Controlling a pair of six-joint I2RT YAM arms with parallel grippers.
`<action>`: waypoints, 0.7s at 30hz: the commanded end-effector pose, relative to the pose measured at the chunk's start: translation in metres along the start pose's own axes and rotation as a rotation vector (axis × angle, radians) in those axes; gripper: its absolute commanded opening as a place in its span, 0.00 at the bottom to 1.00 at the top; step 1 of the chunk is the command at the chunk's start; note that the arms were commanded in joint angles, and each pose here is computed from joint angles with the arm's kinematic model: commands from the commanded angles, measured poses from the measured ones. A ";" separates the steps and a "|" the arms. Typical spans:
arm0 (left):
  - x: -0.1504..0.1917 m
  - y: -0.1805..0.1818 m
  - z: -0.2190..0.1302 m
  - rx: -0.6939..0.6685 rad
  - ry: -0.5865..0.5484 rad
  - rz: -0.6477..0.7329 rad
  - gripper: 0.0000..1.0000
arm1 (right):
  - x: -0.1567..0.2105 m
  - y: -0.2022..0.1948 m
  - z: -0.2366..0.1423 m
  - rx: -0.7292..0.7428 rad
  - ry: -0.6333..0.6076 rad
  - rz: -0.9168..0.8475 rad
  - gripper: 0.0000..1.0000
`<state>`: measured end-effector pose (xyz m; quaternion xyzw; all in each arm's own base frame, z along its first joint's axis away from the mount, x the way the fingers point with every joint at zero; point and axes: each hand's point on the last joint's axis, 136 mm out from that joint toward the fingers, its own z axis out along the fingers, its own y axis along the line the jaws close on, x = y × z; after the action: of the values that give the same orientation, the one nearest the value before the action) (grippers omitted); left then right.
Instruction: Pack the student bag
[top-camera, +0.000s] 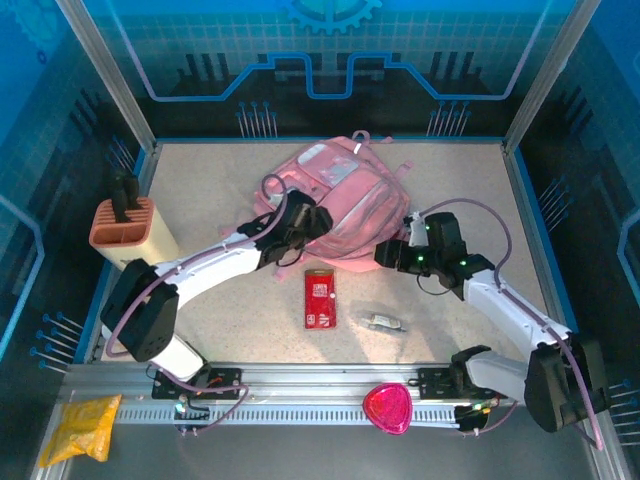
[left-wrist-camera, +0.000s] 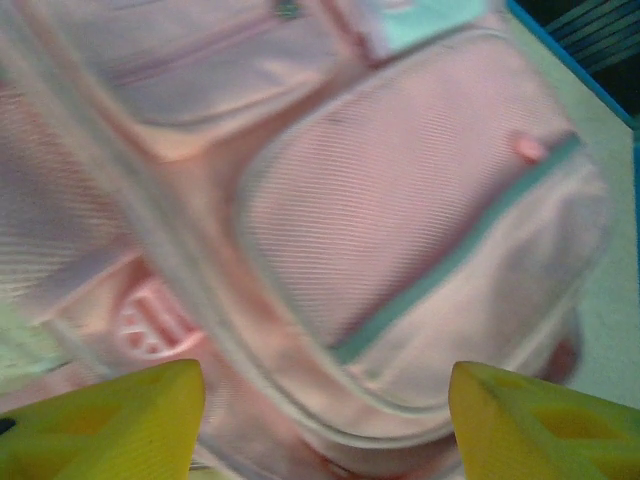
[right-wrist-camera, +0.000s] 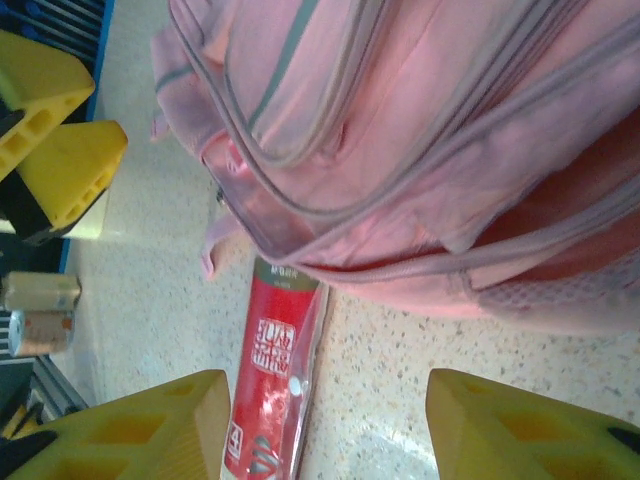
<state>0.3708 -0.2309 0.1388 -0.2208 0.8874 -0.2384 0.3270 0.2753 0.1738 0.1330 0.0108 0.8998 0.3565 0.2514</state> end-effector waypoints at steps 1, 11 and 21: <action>-0.004 0.040 0.007 -0.075 -0.031 -0.100 0.65 | 0.026 -0.001 0.007 -0.001 0.092 -0.019 0.54; -0.014 0.097 0.041 -0.180 -0.021 -0.231 0.58 | 0.053 -0.006 0.024 0.017 0.160 -0.003 0.55; -0.016 0.093 0.071 -0.153 0.012 -0.250 0.33 | 0.033 -0.010 0.041 0.052 0.122 -0.030 0.56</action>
<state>0.3965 -0.1607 0.0388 -0.3570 0.8736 -0.1923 0.2689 0.2503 0.1927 0.0776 -0.0117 0.9277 0.3294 0.1753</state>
